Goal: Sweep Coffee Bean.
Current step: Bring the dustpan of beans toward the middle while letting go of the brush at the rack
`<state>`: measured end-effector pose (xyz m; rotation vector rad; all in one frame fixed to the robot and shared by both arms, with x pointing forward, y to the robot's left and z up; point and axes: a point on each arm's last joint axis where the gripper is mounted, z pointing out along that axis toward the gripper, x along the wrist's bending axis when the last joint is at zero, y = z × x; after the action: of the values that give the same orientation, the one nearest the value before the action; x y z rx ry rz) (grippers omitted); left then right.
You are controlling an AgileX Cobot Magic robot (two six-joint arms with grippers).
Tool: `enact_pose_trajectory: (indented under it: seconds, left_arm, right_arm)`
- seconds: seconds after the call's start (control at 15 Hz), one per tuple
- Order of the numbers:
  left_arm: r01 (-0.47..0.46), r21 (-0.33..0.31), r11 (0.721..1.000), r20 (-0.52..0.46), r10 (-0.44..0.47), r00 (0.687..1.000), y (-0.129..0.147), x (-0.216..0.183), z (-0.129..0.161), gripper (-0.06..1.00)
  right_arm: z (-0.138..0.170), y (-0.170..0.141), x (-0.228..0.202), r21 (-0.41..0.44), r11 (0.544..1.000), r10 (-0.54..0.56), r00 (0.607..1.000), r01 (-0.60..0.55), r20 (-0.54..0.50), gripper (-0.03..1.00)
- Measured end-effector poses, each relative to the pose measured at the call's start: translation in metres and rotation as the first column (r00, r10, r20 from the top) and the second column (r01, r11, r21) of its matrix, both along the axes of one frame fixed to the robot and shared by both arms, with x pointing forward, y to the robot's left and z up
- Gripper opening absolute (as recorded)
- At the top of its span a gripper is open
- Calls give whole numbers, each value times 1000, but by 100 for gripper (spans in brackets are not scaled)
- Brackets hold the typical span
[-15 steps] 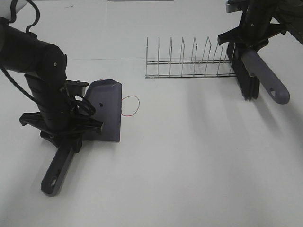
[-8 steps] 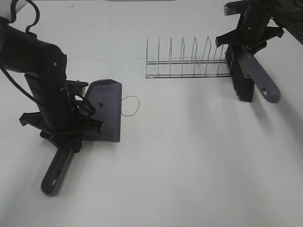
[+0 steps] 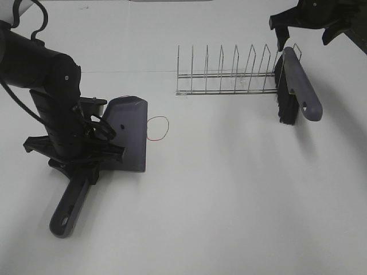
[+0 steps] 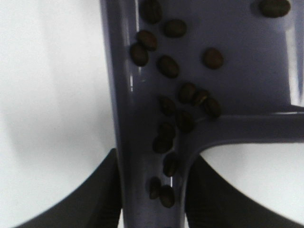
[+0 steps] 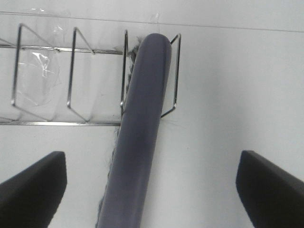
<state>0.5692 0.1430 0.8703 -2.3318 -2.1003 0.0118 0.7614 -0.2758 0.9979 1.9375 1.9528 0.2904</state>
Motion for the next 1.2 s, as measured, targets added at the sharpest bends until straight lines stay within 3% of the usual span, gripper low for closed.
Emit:
enact_pose_trajectory:
  seconds: [0.2, 0.53, 0.93, 1.2]
  left_arm:
    - [-9, -28, 1000, 37, 10, 999, -2, 3, 2, 33]
    - [-28, -84, 996, 103, 37, 994, -9, 12, 6, 33]
    - [-27, -143, 989, 59, 36, 998, -15, 11, 4, 34]
    - [-10, -139, 990, 55, 18, 998, -19, 18, 16, 60]
  right_arm:
    - [36, 6, -12, 62, 998, 22, 999, -24, 30, 82]
    - [45, 19, -15, 194, 979, 56, 998, -64, 43, 82]
    - [44, 33, -17, 193, 977, 85, 996, -91, 40, 82]
    - [59, 33, -30, 155, 982, 105, 994, -110, 37, 82]
